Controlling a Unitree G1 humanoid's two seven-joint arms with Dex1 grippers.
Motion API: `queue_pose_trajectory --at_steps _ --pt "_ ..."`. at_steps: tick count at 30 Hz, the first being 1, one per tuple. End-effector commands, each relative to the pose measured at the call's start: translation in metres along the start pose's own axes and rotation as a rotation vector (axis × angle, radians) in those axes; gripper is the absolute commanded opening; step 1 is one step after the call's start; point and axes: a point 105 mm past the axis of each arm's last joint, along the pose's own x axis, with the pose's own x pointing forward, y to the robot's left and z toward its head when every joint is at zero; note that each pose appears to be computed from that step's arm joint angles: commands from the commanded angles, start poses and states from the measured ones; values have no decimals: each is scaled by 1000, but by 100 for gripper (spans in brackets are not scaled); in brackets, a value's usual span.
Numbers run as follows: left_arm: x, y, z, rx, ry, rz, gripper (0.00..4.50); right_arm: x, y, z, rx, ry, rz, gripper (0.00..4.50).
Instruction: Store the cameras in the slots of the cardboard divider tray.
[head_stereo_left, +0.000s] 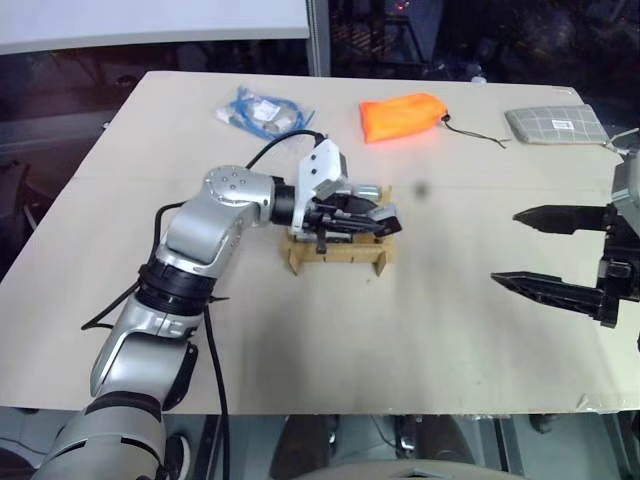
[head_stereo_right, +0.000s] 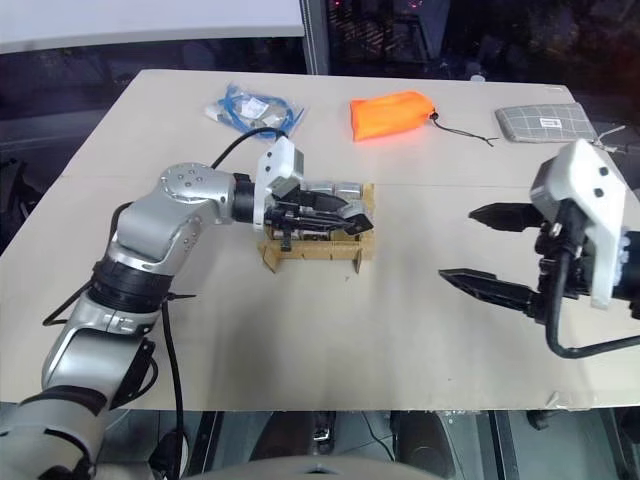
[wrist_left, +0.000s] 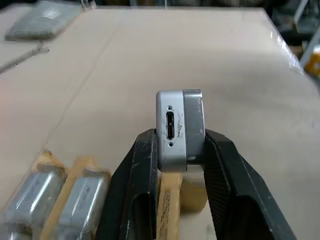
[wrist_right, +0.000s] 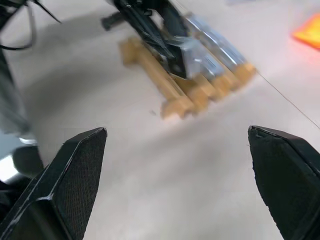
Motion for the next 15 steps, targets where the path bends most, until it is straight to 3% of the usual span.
queue_pose_trajectory --at_steps 1,15 --pt "2 1 4 61 8 -11 93 -7 -1 11 -51 -32 -29 448" --pt "-4 25 -7 195 131 13 93 4 8 8 -54 -66 -1 448"
